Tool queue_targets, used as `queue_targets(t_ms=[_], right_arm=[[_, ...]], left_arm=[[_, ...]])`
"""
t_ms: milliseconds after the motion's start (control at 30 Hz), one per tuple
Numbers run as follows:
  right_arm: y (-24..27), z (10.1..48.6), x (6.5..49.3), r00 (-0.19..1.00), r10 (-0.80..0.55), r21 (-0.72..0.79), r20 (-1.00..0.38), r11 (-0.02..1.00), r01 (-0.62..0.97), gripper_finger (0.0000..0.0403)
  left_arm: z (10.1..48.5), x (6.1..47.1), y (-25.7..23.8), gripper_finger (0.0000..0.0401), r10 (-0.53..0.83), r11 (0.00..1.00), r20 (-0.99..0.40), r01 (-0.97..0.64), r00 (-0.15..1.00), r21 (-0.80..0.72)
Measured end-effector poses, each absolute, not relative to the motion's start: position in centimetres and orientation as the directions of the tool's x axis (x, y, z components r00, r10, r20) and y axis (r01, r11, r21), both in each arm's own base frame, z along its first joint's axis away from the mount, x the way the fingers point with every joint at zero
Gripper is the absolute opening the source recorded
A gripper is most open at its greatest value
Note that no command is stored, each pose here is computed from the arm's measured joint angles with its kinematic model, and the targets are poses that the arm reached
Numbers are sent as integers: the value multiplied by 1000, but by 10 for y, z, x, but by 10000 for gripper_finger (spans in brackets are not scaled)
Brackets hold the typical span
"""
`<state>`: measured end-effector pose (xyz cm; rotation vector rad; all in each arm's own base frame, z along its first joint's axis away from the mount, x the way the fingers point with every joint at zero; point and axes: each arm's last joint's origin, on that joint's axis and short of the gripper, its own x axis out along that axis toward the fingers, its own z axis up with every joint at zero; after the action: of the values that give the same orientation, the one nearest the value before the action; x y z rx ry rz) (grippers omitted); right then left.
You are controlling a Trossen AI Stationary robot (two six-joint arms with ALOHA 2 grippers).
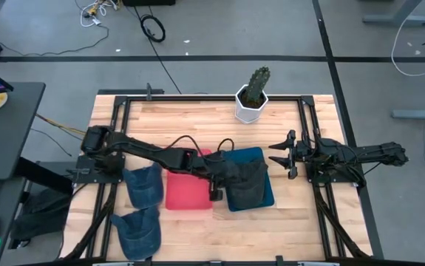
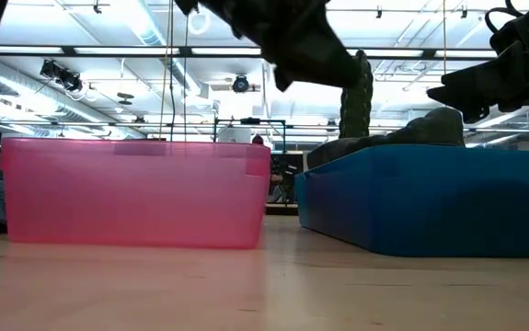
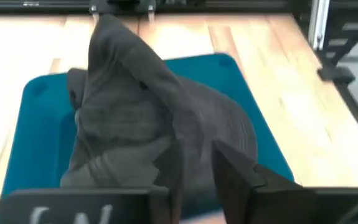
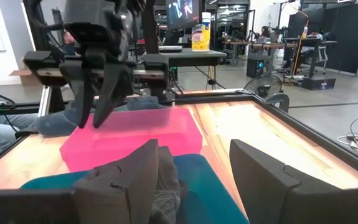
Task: Pick & Place hat
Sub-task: Put the bottom blue cap into the pink bin
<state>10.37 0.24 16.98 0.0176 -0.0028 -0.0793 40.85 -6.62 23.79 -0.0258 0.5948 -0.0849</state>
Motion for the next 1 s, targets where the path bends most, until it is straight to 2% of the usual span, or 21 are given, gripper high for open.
queue_targets(t_ms=[300,467,667,1000], right_arm=[[2,170,104,997,-79,18,2,997,79,204],[2,170,104,997,-79,18,2,997,79,204],[2,170,104,997,-79,18,1,997,79,204],[2,170,104,997,-79,17,1,997,79,204]], left_arm=[[246,391,-96,198,-111,994,-608,92,787,-61],[238,371,-112,243,-111,994,-741,86,662,-72],[245,330,-129,244,-44,999,-867,13,496,-43],[264,264,-179,221,15,996,-913,-85,408,-21]])
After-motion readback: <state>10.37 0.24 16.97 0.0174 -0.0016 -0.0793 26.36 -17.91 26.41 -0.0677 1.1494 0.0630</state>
